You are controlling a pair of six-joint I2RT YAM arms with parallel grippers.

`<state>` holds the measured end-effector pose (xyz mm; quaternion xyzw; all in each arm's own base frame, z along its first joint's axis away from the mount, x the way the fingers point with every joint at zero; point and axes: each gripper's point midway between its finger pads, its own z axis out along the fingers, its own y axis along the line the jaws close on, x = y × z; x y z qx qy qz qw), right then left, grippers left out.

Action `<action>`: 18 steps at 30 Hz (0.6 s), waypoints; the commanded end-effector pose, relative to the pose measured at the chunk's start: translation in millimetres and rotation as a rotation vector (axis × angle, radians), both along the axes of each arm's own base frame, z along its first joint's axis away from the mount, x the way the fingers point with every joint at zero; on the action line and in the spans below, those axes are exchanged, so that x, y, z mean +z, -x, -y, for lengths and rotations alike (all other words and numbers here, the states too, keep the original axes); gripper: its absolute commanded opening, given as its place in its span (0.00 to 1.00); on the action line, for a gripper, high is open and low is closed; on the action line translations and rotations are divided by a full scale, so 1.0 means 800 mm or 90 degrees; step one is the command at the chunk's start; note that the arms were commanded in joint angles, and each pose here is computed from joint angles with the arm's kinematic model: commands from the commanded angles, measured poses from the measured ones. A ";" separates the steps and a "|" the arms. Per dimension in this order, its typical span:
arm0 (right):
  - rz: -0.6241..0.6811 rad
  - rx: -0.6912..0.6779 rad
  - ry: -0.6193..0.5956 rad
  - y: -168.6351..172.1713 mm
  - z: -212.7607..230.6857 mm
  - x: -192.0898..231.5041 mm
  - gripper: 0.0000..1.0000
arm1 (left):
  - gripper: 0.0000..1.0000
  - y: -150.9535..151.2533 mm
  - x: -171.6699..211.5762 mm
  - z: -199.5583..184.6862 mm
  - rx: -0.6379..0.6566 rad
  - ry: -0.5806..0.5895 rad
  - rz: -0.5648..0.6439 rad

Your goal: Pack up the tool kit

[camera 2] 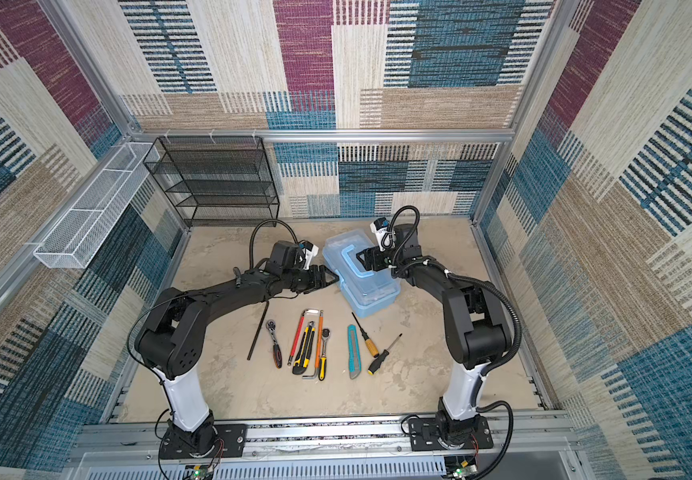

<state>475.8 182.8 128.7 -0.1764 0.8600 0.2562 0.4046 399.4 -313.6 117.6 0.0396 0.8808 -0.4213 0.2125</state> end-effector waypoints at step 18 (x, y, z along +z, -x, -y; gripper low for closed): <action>-0.211 -0.043 -0.123 0.055 0.021 -0.062 0.71 | 0.74 -0.004 0.023 0.022 0.023 0.147 -0.028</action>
